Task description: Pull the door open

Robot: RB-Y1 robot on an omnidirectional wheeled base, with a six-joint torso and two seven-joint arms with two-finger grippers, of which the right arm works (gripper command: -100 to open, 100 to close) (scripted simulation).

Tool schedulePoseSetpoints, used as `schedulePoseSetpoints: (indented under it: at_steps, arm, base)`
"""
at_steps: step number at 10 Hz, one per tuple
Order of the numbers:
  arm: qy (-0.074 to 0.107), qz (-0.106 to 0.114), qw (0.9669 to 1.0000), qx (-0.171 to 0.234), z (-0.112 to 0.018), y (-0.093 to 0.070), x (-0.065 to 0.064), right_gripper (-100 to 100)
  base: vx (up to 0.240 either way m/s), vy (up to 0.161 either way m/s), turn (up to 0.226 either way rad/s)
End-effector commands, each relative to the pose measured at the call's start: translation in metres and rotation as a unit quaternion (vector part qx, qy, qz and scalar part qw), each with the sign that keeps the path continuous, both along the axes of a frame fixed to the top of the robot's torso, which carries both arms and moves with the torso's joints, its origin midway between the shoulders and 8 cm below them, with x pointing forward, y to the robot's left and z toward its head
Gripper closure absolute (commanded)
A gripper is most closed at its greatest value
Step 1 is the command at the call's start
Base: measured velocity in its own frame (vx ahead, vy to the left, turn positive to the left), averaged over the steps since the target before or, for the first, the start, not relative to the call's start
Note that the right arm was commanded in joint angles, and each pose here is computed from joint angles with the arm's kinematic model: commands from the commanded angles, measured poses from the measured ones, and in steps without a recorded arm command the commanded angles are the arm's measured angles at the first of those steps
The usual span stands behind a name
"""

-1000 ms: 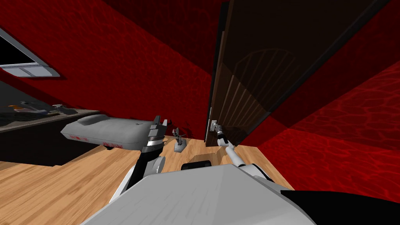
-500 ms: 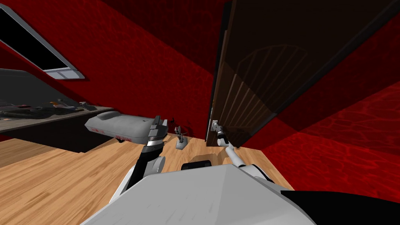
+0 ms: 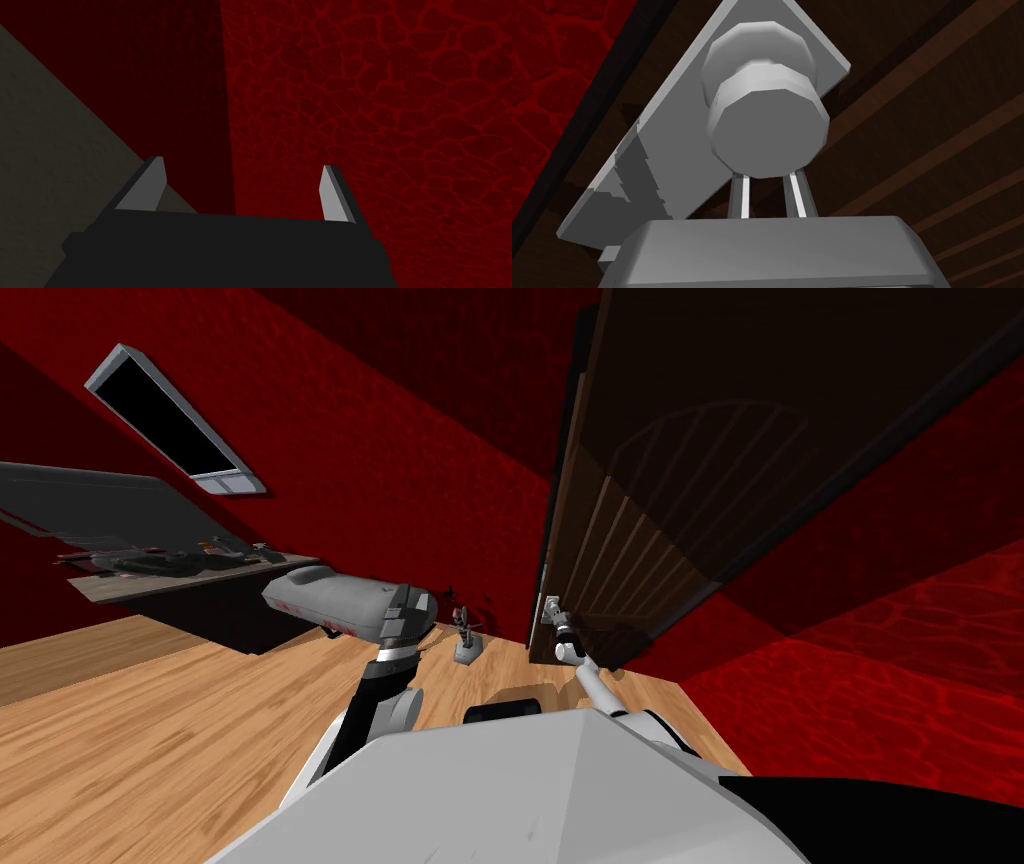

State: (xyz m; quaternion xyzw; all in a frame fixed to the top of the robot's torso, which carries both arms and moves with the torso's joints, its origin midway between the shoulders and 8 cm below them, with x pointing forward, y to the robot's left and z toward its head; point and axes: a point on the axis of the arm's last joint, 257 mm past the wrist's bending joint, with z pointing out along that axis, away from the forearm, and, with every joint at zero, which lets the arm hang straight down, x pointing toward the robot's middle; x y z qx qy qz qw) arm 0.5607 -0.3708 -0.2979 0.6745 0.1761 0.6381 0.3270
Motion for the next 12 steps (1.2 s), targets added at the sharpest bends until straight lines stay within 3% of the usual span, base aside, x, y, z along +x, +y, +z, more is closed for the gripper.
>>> schedulePoseSetpoints:
  at_steps: [1,4,6,9,12]
  arm:
    - [-0.008,0.003,0.9995,0.031,0.002,0.008,0.0,-100]
    - [-0.02,0.003,0.9953,0.095,0.001,0.017,0.0,-100]
    - [-0.029,0.004,0.989,0.145,0.001,0.024,-0.001,-100]
    - [-0.042,0.005,0.9744,0.221,0.001,0.036,-0.002,-100]
    - [-0.053,0.006,0.9562,0.288,0.001,0.046,-0.003,-100]
  base:
    - [-0.088,-0.018,0.046]
    - [-0.11,-0.015,0.047]
    - [-0.109,-0.056,0.052]
    - [-0.086,-0.049,0.053]
    - [-0.107,-0.035,0.046]
